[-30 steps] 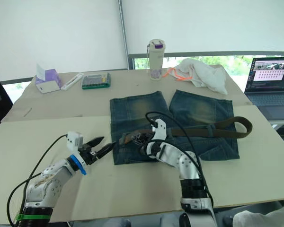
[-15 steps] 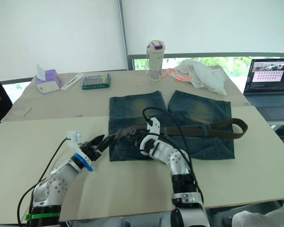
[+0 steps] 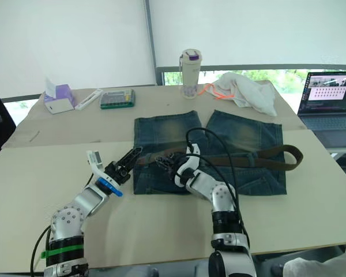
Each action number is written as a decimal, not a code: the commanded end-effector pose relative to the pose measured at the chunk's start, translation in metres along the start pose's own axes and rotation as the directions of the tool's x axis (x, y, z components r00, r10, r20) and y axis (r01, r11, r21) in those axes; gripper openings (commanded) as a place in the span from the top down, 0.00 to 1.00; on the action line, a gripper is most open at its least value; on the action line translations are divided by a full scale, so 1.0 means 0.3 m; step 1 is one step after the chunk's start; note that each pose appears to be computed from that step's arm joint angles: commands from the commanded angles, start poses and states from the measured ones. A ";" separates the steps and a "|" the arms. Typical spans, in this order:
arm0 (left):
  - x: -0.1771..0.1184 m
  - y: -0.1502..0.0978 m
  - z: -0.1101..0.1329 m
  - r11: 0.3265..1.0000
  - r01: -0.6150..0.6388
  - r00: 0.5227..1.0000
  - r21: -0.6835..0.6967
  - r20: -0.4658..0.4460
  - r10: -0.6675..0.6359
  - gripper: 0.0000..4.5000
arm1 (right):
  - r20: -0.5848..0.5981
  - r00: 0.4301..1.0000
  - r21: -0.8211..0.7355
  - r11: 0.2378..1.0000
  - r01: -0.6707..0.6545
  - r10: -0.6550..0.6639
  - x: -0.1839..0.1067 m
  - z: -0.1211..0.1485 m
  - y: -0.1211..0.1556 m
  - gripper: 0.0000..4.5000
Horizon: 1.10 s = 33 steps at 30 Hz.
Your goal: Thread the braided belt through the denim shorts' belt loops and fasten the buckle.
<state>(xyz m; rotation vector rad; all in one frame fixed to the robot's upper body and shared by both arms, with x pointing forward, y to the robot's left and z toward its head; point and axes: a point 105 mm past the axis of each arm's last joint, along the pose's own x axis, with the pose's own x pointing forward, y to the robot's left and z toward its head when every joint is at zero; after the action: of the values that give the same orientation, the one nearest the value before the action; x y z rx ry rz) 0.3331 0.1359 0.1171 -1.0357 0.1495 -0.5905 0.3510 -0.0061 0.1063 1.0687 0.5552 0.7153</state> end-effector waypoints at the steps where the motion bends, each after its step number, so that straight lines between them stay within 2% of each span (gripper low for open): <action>1: 0.003 0.005 -0.019 1.000 -0.016 0.999 -0.020 -0.040 0.015 0.01 | -0.012 0.990 0.007 0.990 -0.143 0.143 0.063 -0.026 0.142 1.00; 4: -0.002 0.035 -0.033 0.998 -0.063 0.997 -0.024 -0.050 0.062 0.01 | -0.009 0.988 0.004 0.988 -0.157 0.157 0.060 -0.024 0.150 1.00; 9: 0.001 0.067 0.005 0.991 -0.120 0.992 -0.065 0.027 0.122 0.01 | -0.008 0.982 0.012 0.982 -0.190 0.190 0.053 -0.028 0.163 1.00; 16: 0.008 0.028 -0.039 0.996 -0.062 0.998 -0.057 -0.032 0.061 0.01 | -0.025 0.979 0.002 0.979 -0.205 0.205 0.047 -0.035 0.167 1.00; 20: 0.014 0.017 -0.036 0.997 -0.043 0.999 -0.060 -0.027 0.041 0.01 | -0.031 0.980 -0.009 0.980 -0.197 0.196 0.049 -0.036 0.162 1.00; 24: 0.013 0.023 -0.007 0.997 -0.043 0.999 -0.061 0.017 0.044 0.26 | -0.027 0.983 -0.006 0.983 -0.183 0.183 0.047 -0.037 0.148 1.00; 25: 0.012 0.022 0.003 0.997 -0.039 0.999 -0.066 0.032 0.041 0.29 | -0.027 0.983 -0.005 0.984 -0.180 0.180 0.046 -0.038 0.145 1.00; 26: 0.010 0.022 0.012 0.997 -0.038 0.998 -0.073 0.046 0.041 0.40 | -0.026 0.984 -0.004 0.984 -0.176 0.176 0.045 -0.038 0.141 1.00; 29: 0.004 0.024 0.025 0.996 -0.039 0.997 -0.080 0.066 0.044 0.63 | -0.022 0.987 -0.001 0.987 -0.162 0.162 0.042 -0.038 0.128 1.00; 30: 0.002 0.024 0.030 0.995 -0.035 0.996 -0.090 0.080 0.043 0.67 | -0.020 0.988 0.001 0.988 -0.153 0.153 0.042 -0.036 0.122 1.00; 33: -0.003 0.020 0.034 0.994 -0.027 0.995 -0.102 0.096 0.036 0.93 | -0.015 0.990 0.004 0.990 -0.138 0.139 0.042 -0.033 0.110 1.00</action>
<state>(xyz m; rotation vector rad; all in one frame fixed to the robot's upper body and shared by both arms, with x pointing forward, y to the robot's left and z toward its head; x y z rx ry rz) 0.3387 0.1443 0.1023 -1.1469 0.1722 -0.4810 0.3471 0.0002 0.1123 1.0694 0.5371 0.7765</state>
